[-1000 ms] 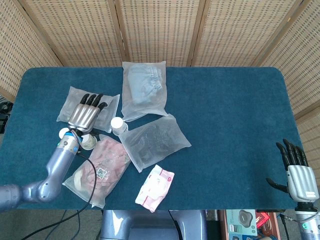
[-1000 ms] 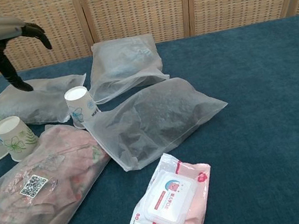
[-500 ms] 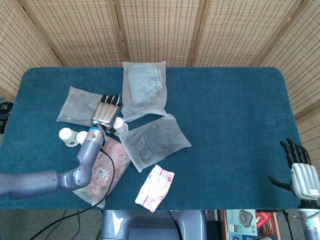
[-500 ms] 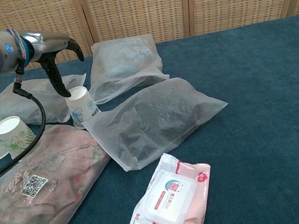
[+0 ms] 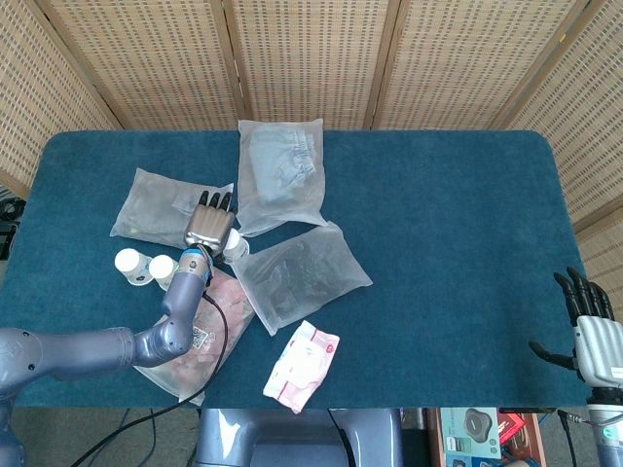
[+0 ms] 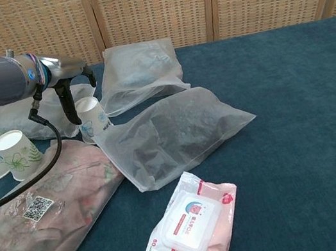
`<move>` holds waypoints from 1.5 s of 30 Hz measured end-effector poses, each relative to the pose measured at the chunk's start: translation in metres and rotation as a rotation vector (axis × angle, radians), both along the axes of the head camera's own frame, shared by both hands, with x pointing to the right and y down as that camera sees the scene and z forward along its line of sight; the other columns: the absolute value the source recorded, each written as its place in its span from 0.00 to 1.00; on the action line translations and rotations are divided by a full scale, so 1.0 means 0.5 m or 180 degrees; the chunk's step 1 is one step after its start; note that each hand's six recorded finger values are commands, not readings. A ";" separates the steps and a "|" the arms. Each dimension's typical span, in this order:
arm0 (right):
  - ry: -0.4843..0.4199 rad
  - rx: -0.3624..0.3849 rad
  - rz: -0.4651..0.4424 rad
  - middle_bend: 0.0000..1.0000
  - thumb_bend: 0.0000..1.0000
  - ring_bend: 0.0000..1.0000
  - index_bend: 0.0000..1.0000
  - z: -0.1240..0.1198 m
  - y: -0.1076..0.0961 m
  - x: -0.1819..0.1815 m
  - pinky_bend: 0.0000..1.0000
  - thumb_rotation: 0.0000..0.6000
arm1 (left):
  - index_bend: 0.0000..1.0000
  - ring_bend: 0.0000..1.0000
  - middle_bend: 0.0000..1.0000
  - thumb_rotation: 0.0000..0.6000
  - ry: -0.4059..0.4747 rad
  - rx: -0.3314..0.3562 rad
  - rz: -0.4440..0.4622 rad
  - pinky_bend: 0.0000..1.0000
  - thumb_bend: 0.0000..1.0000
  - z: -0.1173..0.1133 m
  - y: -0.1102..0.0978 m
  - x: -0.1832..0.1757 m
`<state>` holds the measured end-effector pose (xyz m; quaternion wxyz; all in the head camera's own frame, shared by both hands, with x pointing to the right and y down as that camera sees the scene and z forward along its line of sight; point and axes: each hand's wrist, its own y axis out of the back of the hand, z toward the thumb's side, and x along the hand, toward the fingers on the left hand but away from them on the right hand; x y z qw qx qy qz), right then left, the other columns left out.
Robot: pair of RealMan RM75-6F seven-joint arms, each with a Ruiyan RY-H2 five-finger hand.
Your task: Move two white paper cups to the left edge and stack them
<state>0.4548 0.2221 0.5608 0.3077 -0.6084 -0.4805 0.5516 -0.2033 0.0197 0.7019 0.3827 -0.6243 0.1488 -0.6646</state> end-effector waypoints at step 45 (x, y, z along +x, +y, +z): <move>0.0001 0.0024 -0.0008 0.00 0.09 0.00 0.00 0.001 -0.003 -0.002 0.00 1.00 | 0.44 0.00 0.00 1.00 0.0353 0.0195 0.0079 0.00 0.17 -0.060 -0.017 0.034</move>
